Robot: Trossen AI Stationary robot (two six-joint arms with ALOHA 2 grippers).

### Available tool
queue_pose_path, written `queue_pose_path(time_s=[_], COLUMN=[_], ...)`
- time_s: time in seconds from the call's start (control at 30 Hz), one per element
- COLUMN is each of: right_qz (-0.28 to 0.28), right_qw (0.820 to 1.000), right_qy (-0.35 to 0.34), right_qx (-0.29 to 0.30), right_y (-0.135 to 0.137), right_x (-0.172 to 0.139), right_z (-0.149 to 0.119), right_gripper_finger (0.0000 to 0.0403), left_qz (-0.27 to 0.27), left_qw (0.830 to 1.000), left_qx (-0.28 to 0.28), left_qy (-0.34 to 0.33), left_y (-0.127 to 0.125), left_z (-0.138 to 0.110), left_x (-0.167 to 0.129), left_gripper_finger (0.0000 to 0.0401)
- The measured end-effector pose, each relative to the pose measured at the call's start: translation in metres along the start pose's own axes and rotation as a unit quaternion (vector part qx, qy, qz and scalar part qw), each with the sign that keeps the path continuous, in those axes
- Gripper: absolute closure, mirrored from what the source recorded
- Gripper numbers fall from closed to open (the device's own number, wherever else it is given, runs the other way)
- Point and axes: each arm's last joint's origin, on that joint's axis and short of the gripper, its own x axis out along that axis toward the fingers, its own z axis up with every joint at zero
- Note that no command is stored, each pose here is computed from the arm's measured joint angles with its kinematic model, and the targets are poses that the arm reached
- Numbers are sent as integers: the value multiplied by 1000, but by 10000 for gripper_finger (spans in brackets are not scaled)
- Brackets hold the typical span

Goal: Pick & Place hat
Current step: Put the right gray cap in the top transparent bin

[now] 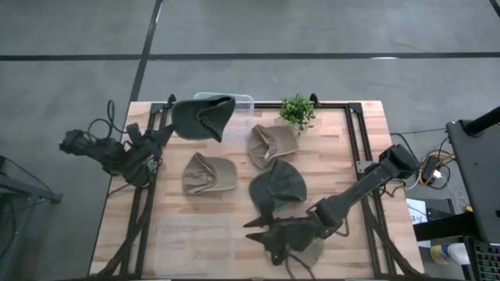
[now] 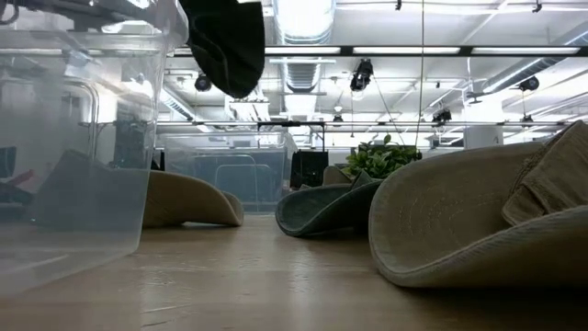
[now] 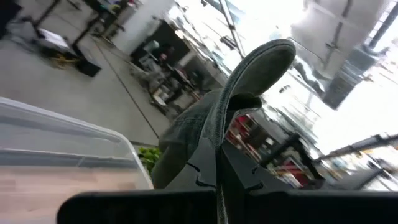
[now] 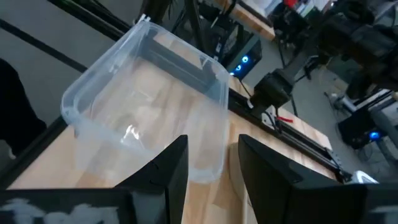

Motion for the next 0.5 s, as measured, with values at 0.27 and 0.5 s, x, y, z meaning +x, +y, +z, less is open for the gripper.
queue_pose_path(time_s=[0.27, 0.5], right_qz=[-16, -20], right_qw=[999, 999], right_qy=[-34, -46], right_qx=[7, 9], right_y=[-19, -25], right_x=[-35, -52], right_z=[-22, -38], right_gripper_finger=[266, 266], left_qz=[7, 52], left_qw=[999, 994], left_qx=[-32, -75], left_qy=[2, 58], left_y=[12, 42], left_z=[-9, -11], left_x=[34, 62], left_gripper_finger=[401, 401])
